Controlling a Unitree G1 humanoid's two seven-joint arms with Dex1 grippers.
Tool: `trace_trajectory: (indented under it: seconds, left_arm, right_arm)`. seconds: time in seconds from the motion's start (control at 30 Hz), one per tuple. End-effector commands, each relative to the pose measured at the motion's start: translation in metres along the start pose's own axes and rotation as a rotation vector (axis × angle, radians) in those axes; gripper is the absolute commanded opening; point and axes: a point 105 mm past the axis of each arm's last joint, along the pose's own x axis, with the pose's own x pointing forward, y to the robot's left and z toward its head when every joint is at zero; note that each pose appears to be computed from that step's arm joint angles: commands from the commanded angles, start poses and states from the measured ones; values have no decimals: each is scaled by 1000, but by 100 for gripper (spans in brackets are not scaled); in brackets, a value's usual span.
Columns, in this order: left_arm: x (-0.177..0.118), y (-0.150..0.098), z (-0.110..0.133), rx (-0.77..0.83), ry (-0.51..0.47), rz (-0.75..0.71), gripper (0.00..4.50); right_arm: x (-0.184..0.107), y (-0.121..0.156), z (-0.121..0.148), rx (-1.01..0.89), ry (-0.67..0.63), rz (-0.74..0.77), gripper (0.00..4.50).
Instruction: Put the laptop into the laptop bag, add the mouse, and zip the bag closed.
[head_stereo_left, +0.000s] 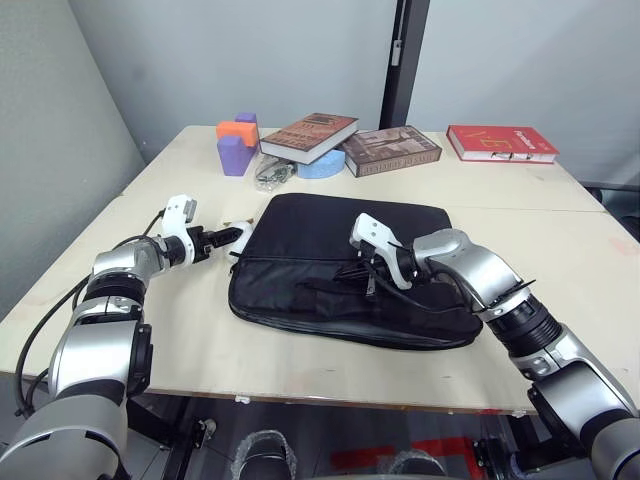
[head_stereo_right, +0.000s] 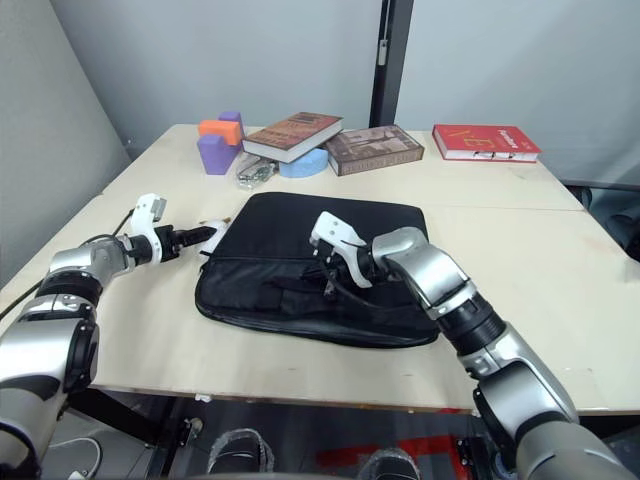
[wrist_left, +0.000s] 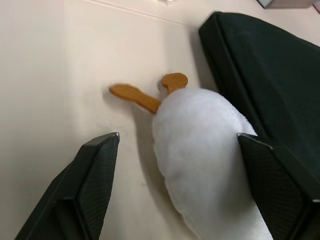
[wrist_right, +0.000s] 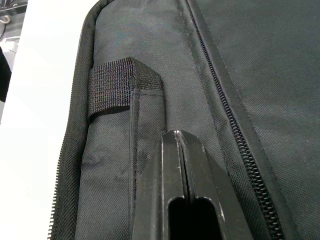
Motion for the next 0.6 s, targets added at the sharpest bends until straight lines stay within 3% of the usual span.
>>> trace_trajectory:
  seconds: [0.03, 0.17, 0.33, 0.6]
  left_arm:
    - [2, -6, 2, 23, 41, -22, 309]
    - [-1, -5, -2, 32, 77, -27, 164]
    - [-9, -9, 5, 25, 56, -77, 2]
    - [-51, -42, 30, 126, -14, -331, 2]
  right_arm:
    - [-1, 1, -10, 20, 30, -8, 0]
    - [0, 2, -9, 23, 24, -9, 0]
    - [2, 3, -9, 26, 23, -5, 0]
    - [8, 1, -13, 37, 37, -9, 0]
